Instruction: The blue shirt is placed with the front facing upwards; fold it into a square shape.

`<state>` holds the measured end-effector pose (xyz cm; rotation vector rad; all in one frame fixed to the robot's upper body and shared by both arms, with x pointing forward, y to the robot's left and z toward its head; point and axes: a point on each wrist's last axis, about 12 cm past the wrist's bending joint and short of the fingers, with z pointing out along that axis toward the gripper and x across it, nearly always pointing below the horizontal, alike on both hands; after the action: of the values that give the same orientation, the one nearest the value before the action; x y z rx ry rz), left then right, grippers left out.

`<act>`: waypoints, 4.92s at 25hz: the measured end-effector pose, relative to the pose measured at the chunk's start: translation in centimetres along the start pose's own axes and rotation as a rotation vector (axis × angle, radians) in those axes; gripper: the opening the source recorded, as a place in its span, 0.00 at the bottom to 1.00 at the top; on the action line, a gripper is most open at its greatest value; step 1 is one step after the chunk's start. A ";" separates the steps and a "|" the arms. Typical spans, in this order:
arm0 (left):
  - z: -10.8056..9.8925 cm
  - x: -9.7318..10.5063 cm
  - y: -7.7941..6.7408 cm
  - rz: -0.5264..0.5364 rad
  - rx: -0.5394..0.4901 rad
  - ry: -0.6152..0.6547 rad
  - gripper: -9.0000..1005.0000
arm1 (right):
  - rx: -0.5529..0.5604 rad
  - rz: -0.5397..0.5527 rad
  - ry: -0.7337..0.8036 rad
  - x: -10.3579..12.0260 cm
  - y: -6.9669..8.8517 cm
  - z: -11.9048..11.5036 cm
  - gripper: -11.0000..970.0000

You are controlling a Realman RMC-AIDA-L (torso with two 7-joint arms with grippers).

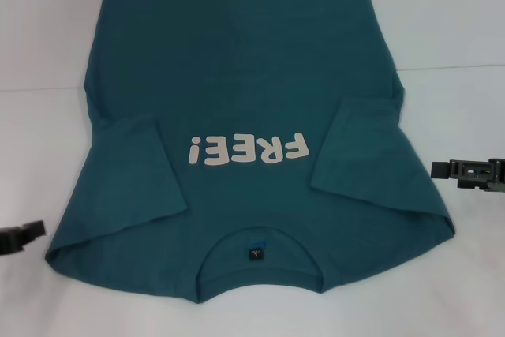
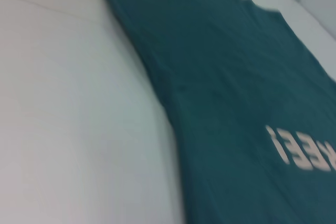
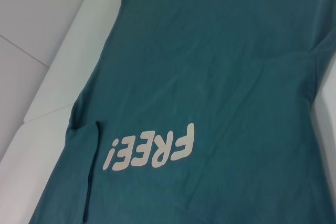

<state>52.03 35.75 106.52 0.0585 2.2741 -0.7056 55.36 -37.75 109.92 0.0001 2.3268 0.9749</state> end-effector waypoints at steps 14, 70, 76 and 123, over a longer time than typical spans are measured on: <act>0.2 -0.4 1.3 -0.159 -0.001 -0.044 0.25 | -0.001 -0.021 0.004 -0.2 0.1 0.1 0.97; 2.7 0.4 -1.3 -0.040 0.099 0.057 0.79 | -0.001 -0.018 0.008 0.0 0.1 0.1 0.97; 2.7 0.3 -1.5 -0.033 0.125 0.022 0.79 | 0.000 -0.017 0.005 0.0 0.0 0.0 0.97; 2.6 2.1 0.0 -0.037 0.052 -0.011 0.25 | -0.023 -0.007 0.018 0.3 0.3 0.2 0.98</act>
<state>52.17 34.10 103.58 0.0370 2.2520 -0.7828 55.14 -37.34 109.86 -0.0260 2.3308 1.0021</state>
